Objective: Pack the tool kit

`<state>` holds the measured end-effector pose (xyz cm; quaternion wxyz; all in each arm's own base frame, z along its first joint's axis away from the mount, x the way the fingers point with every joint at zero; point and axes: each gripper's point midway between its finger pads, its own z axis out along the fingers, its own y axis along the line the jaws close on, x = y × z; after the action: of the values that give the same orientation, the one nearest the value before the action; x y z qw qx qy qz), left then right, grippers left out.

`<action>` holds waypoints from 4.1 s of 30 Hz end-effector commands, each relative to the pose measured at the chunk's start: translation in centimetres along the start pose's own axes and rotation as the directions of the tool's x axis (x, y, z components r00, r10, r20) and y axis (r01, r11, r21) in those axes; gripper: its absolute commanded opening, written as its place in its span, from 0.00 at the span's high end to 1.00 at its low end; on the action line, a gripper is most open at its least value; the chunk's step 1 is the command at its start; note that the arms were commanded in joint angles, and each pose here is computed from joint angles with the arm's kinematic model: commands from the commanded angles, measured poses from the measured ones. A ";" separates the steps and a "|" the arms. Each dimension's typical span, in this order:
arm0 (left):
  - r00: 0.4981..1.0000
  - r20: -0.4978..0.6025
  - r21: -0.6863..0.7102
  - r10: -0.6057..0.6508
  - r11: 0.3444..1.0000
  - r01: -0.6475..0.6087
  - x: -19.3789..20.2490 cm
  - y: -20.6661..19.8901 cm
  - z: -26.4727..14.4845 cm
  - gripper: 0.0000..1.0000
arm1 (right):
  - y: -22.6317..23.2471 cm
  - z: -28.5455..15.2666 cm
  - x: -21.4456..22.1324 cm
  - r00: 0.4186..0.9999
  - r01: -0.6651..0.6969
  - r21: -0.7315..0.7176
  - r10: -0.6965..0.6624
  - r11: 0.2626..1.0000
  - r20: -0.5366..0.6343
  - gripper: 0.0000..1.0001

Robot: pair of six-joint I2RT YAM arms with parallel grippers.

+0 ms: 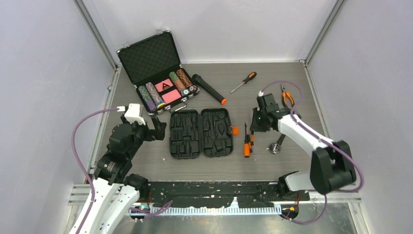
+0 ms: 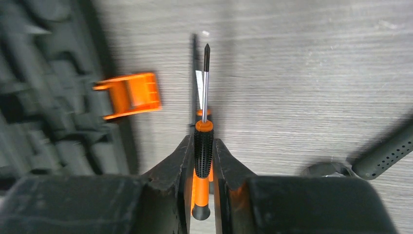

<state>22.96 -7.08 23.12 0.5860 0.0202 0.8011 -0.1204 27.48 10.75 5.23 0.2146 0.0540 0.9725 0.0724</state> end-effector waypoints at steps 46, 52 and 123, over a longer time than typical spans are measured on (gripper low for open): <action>0.996 0.031 0.677 0.082 0.732 -0.081 -4.1 -22.8 2.4 0.92 | 23.9 -26.5 -6.1 0.838 0.358 -0.862 0.283 0.358 0.466 0.83; 0.875 0.166 0.468 0.456 0.744 -0.477 -4.5 -16.9 3.3 1.00 | 21.6 -26.4 -6.4 0.813 0.450 -0.762 0.140 0.466 0.566 0.34; 0.888 -0.161 0.320 -0.431 0.828 0.460 -3.3 -15.8 0.8 0.07 | 26.5 -18.1 -2.0 0.883 0.319 -0.785 0.135 0.532 0.450 0.95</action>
<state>22.26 -19.24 27.61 0.5419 0.0232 0.7936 -0.2758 22.65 33.52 20.36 0.3692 -0.1327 0.8112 0.4336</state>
